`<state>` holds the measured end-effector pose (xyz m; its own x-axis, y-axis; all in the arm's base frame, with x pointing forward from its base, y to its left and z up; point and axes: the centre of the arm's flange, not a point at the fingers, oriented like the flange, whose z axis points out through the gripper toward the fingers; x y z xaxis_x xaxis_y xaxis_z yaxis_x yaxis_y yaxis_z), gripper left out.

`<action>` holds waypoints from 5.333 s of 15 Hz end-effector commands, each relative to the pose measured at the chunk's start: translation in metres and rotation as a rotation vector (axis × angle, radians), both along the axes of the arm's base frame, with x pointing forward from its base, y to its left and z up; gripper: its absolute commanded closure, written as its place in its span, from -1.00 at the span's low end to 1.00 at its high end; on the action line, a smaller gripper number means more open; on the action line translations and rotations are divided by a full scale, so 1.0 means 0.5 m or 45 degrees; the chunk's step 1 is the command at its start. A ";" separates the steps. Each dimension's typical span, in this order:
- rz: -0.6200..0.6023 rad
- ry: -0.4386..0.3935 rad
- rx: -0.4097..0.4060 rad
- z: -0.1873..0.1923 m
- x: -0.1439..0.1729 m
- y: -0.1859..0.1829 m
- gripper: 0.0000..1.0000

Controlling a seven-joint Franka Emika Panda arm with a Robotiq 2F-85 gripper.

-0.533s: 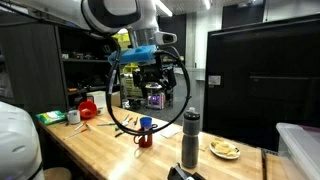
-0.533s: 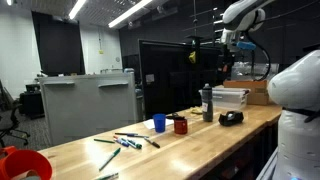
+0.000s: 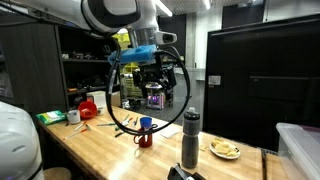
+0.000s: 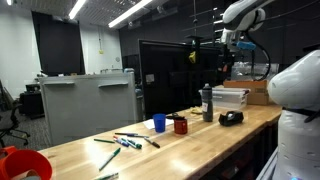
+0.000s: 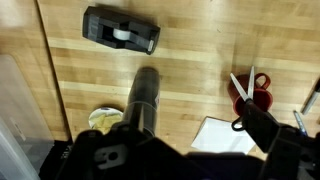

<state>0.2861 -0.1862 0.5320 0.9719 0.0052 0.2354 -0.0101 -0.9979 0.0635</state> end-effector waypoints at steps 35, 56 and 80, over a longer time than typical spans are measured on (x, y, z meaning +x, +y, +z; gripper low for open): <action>-0.218 -0.440 0.528 0.157 0.167 -0.059 -1.00; -0.618 -0.556 0.212 0.133 0.182 -0.147 -1.00; -0.856 -0.073 0.263 0.106 0.364 -0.257 -1.00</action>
